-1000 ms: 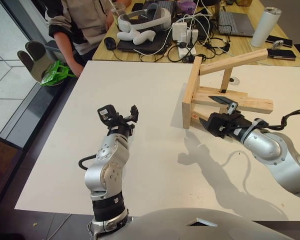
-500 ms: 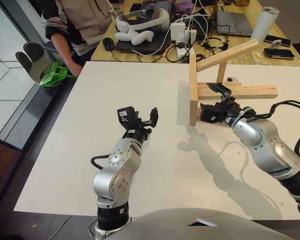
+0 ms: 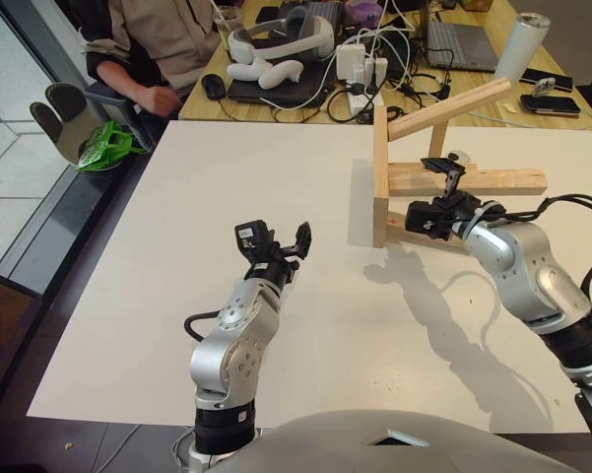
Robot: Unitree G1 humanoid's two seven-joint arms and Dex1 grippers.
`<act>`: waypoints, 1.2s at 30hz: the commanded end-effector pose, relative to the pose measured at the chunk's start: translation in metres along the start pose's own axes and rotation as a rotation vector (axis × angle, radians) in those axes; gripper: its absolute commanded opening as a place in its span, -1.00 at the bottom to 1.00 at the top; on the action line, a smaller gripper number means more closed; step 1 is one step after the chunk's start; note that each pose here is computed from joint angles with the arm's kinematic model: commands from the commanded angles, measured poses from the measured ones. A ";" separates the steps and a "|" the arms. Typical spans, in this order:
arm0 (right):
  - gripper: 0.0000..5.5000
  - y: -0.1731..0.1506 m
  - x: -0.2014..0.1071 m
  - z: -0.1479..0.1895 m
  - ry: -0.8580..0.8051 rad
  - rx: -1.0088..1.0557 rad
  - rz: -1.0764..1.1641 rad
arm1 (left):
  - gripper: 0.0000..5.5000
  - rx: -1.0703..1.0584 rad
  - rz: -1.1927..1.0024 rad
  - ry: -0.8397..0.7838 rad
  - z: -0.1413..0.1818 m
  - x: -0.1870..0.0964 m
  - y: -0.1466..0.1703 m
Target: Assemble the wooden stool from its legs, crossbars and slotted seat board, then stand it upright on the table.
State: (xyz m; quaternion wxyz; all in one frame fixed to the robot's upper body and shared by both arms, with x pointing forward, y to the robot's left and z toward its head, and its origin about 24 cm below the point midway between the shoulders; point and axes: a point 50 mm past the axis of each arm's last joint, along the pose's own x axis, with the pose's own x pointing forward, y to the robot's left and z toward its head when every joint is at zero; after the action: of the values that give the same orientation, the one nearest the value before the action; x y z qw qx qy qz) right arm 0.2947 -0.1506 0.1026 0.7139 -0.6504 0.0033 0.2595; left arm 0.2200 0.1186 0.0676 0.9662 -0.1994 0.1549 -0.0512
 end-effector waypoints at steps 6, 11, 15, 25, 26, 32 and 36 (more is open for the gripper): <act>0.81 0.016 0.029 0.013 0.012 0.354 -0.061 | 0.42 -0.018 -0.049 0.010 -0.003 0.008 -0.010; 0.78 0.014 0.026 0.023 -0.023 0.601 -0.145 | 0.42 -0.014 -0.052 0.010 -0.003 0.008 -0.010; 0.58 0.012 0.025 0.027 -0.044 0.640 -0.165 | 0.42 -0.016 -0.050 0.009 -0.003 0.008 -0.010; 0.39 -0.001 0.023 0.036 -0.116 0.741 -0.194 | 0.42 -0.014 -0.041 -0.004 -0.002 0.011 -0.009; 0.39 -0.003 0.023 0.037 -0.123 0.789 -0.201 | 0.42 -0.013 -0.041 -0.006 -0.001 0.012 -0.009; 0.39 -0.022 0.021 0.064 -0.296 1.386 -0.231 | 0.42 -0.011 -0.032 -0.015 0.000 0.012 -0.007; 0.38 -0.030 0.019 0.073 -0.386 1.655 -0.275 | 0.42 -0.006 -0.030 -0.018 0.001 0.012 -0.007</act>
State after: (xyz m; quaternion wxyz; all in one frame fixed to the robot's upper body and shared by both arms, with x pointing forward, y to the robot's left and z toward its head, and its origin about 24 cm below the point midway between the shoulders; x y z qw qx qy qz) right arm 0.3009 -0.0854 0.1556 0.9793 0.0235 -0.0730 0.1874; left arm 0.2283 0.1129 0.0650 0.9652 -0.2019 0.1508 -0.0693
